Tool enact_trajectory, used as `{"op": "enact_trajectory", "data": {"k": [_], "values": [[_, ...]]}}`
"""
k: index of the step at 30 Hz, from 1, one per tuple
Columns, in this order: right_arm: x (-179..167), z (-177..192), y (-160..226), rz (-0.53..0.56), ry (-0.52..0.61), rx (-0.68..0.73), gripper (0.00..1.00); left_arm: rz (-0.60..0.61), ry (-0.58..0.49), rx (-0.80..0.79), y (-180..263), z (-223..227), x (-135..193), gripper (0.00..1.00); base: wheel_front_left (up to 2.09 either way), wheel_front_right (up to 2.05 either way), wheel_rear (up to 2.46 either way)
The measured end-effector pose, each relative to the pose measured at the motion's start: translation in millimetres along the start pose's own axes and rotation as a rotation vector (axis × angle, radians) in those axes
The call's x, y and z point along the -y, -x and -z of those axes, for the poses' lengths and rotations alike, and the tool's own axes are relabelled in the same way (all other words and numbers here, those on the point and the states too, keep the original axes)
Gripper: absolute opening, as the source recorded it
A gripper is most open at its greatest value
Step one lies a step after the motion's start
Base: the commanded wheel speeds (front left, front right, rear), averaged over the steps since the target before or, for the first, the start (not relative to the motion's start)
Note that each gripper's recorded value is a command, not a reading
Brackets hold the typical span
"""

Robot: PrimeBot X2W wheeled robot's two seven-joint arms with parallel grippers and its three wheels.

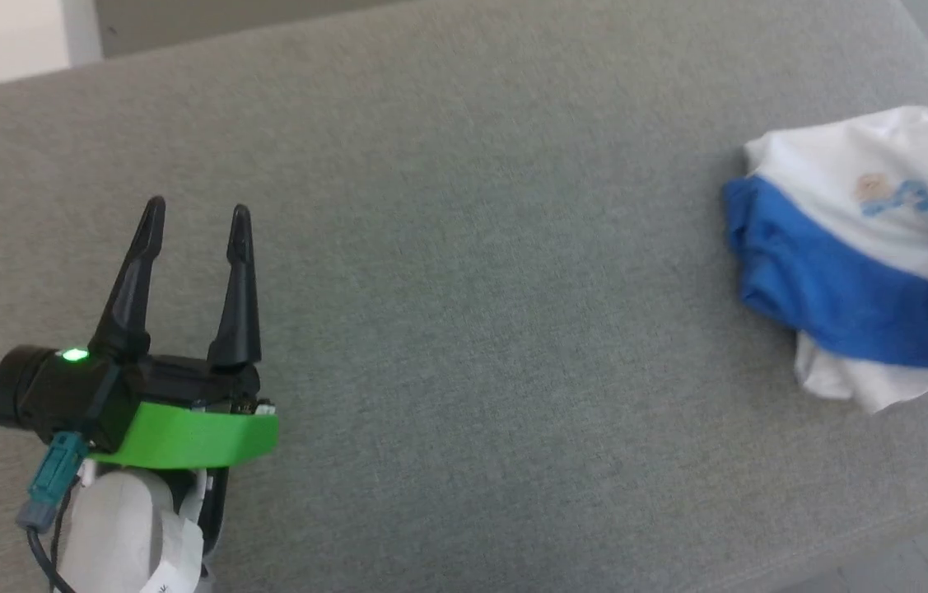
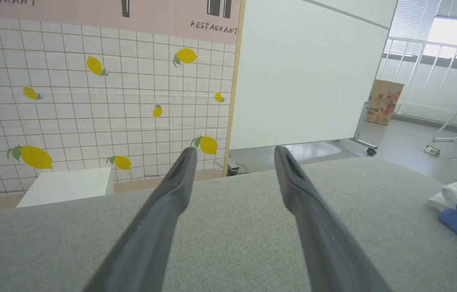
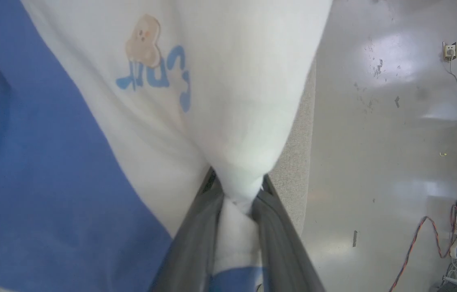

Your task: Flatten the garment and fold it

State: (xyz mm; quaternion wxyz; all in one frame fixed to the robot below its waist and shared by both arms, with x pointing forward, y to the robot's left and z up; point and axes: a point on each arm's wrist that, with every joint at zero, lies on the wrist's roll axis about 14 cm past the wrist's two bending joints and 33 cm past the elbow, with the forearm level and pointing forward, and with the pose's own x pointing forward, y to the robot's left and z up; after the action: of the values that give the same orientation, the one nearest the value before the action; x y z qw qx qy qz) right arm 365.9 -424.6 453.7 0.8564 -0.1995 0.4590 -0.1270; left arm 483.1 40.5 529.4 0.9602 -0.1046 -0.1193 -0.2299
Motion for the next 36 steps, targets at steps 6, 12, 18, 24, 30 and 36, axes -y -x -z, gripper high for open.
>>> {"op": "enact_trajectory", "data": {"k": [6,12,18,24,30,36], "values": [[42.1,2.9,-26.5,0.123,-0.028,-0.040,0.00,0.000,0.020,-0.060,-6.2,40.3,-11.4,1.00,0.00,0.00,0.00],[45.4,-5.2,-61.8,0.156,-0.026,-0.066,0.00,-0.042,0.024,-0.120,1.3,72.7,-33.4,1.00,0.00,0.00,0.00],[37.8,-9.0,-92.4,0.164,-0.018,-0.097,1.00,-0.094,0.007,-0.166,14.8,88.5,-54.9,1.00,0.00,0.00,0.00],[43.4,-7.8,-97.4,0.189,-0.016,-0.118,1.00,-0.122,-0.013,-0.178,22.1,85.6,-63.9,1.00,0.00,0.00,0.00],[74.9,-30.2,-72.1,0.244,-0.039,-0.035,1.00,-0.130,-0.016,-0.147,21.5,64.2,-60.6,1.00,0.00,0.00,0.00],[85.8,-112.2,-23.0,0.226,-0.122,0.295,1.00,-0.158,-0.027,-0.071,24.4,22.3,-57.7,1.00,0.00,0.00,0.00]]}}
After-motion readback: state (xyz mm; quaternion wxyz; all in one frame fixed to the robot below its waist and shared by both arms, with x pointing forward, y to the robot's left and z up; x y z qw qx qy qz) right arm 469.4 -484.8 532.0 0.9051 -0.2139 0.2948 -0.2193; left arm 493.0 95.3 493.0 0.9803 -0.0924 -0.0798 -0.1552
